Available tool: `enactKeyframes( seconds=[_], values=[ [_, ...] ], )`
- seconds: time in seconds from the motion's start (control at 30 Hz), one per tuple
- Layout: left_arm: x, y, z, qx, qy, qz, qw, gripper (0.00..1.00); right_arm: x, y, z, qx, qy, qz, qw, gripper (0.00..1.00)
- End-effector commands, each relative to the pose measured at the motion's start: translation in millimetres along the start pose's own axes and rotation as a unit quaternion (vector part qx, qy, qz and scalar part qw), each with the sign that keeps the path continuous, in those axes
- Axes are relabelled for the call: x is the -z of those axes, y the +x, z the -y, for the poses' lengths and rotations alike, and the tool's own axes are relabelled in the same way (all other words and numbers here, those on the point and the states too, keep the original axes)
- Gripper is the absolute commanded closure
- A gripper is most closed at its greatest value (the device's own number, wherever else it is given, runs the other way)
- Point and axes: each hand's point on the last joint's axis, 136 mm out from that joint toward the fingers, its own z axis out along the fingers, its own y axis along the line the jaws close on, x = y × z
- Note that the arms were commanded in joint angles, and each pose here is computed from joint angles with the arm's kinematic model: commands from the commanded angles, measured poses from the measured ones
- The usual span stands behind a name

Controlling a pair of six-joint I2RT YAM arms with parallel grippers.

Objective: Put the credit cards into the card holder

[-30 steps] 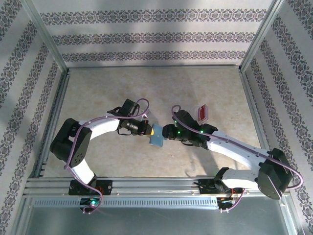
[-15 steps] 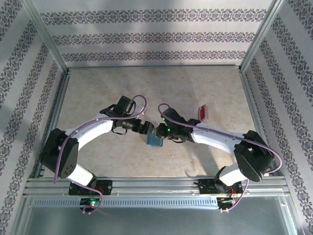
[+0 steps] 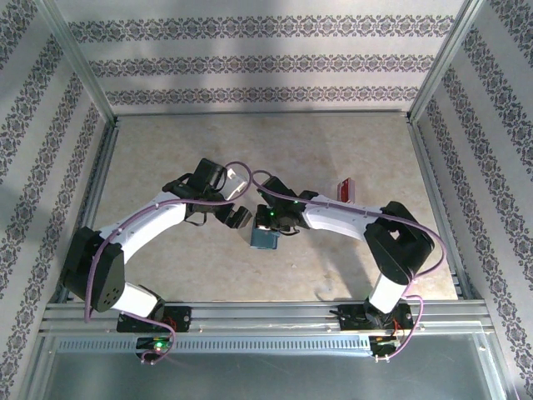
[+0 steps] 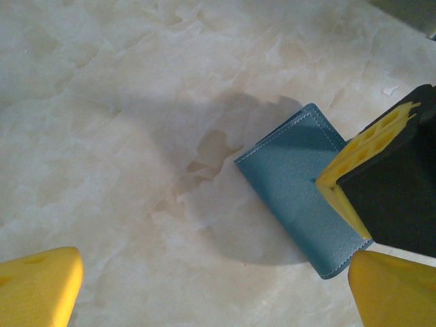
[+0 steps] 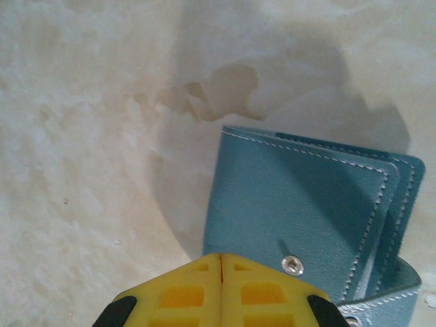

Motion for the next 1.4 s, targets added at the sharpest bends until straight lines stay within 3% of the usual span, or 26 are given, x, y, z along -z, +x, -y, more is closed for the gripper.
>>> enactKeyframes(
  seconds=[0.0, 0.3, 0.53, 0.7, 0.87, 1.07, 1.37],
  values=[
    [2.4, 10.8, -5.2, -0.037, -0.016, -0.020, 0.999, 0.00, 4.7, 4.8, 15.7, -0.003, 0.029, -0.004, 1.000, 1.00],
    [-8.9, 19.7, 11.0, -0.110, -0.020, -0.044, 0.993, 0.01, 18.7, 11.7, 54.6, -0.034, 0.050, 0.002, 0.998, 1.00],
    [-24.8, 27.1, 40.0, -0.169, 0.008, -0.062, 0.984, 0.08, 26.1, 17.2, 85.2, -0.060, 0.058, 0.010, 0.996, 1.00],
    [-37.0, 34.2, 54.0, -0.142, 0.031, -0.074, 0.987, 0.15, 23.3, 12.4, 92.6, -0.074, 0.036, 0.021, 0.996, 1.00],
    [-48.0, 53.2, 68.1, -0.202, 0.030, -0.098, 0.974, 0.14, 12.1, 11.8, 97.0, -0.086, 0.022, 0.009, 0.996, 1.00],
    [-61.6, 57.1, 65.3, -0.222, 0.007, -0.102, 0.970, 0.16, 2.1, 12.9, 103.5, -0.094, 0.018, 0.003, 0.995, 1.00],
    [-73.3, 59.2, 75.7, -0.250, 0.002, -0.112, 0.962, 0.28, -0.8, 23.2, 122.3, -0.110, 0.024, 0.000, 0.994, 1.00]
  ],
)
